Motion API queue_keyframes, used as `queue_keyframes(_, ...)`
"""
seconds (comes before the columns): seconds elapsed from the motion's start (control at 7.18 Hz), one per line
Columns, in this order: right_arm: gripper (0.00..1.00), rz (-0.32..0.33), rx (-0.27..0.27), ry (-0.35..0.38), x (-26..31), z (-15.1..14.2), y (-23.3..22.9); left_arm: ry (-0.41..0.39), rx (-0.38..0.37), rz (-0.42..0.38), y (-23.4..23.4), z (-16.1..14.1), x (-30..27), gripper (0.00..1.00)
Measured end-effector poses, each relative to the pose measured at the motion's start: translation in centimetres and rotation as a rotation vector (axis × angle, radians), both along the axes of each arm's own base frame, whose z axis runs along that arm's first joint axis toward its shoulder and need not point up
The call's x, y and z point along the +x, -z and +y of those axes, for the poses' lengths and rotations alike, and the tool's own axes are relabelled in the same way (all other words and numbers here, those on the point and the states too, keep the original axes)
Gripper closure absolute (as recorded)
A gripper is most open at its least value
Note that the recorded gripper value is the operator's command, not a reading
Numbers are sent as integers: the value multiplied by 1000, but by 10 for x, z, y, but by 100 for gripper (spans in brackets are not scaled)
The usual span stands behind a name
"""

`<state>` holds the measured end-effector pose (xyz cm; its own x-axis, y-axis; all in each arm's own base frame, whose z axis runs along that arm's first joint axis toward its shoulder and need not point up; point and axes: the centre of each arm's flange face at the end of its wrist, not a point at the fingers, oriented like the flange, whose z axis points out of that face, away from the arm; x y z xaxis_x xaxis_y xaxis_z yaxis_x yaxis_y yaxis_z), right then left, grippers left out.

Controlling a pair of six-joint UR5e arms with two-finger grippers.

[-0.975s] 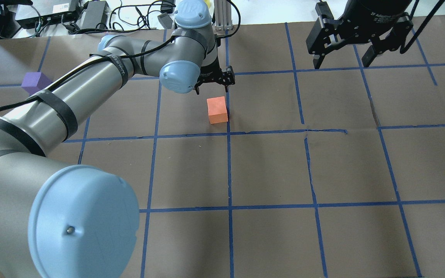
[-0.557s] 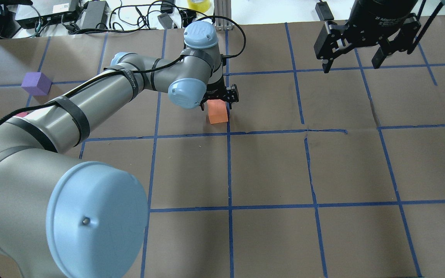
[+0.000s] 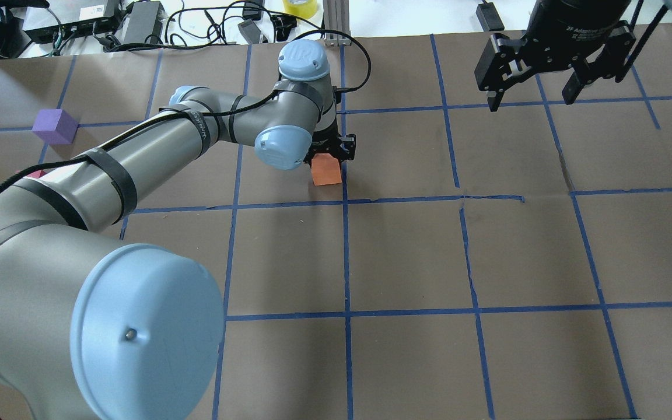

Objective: Arrange blocks in a line
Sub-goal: 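Carry the orange cube with the left gripper toward the purple and pink cubes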

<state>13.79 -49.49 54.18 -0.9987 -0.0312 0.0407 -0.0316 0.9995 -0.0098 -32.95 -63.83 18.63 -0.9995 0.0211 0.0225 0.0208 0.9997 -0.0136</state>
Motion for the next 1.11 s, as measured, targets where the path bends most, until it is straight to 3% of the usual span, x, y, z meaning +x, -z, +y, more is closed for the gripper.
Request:
queue_keyframes(0.14, 0, 0, 0, 0, 0, 0, 0, -10, -23, -38, -8, -4, 9, 69)
queue_keyframes(0.28, 0, -2, -2, 2, 0, 0, 0, -49, -49, -88, -17, -16, 35, 78)
queue_keyframes(0.56, 0, -3, -2, 3, 0, 0, 0, -143, -65, -158, -30, -56, 145, 87)
queue_keyframes(0.84, 0, 0, -3, 2, 0, 0, 0, -89, -36, -187, -50, -82, 292, 95)
queue_keyframes(1.11, 0, 1, -7, 4, 0, 0, -1, -14, -45, -207, -76, -93, 399, 96)
